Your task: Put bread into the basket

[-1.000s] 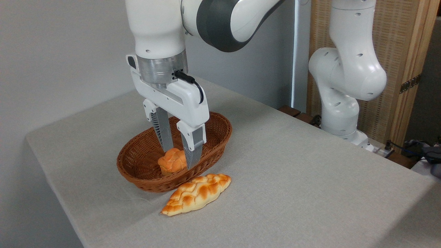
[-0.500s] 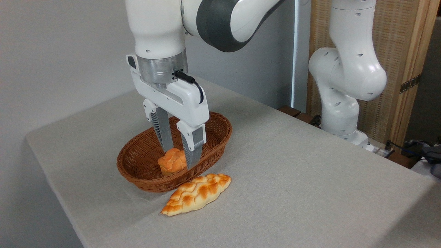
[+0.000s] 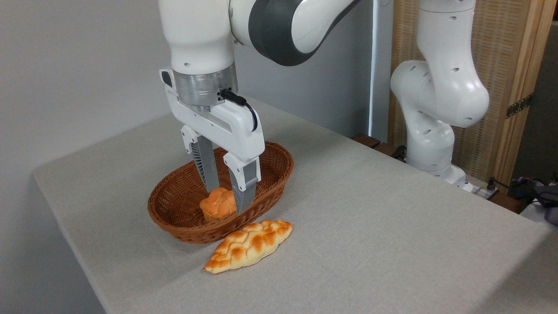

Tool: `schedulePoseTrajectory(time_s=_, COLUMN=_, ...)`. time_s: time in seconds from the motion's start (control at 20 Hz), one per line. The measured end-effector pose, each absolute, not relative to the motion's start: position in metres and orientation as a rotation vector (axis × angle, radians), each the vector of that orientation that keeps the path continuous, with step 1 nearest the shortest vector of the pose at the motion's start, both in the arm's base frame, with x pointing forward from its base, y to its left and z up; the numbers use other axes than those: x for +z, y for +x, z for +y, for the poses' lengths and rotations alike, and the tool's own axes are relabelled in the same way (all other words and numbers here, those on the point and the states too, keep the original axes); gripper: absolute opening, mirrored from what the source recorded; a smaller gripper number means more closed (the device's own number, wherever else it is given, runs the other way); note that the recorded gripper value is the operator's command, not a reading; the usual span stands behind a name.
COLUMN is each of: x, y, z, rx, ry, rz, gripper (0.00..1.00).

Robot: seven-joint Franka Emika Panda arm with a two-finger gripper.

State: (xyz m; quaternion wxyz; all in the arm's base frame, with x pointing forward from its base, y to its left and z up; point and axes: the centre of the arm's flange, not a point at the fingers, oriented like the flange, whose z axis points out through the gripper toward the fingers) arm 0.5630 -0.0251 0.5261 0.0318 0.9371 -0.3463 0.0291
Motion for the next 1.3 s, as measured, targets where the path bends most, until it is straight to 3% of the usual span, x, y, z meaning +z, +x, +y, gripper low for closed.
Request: schedulePoseTrajectory(time_s=1.3, x=0.528, y=0.563, z=-0.012, rx=0.097, ry=2.897, rz=-1.038, gripper=1.0)
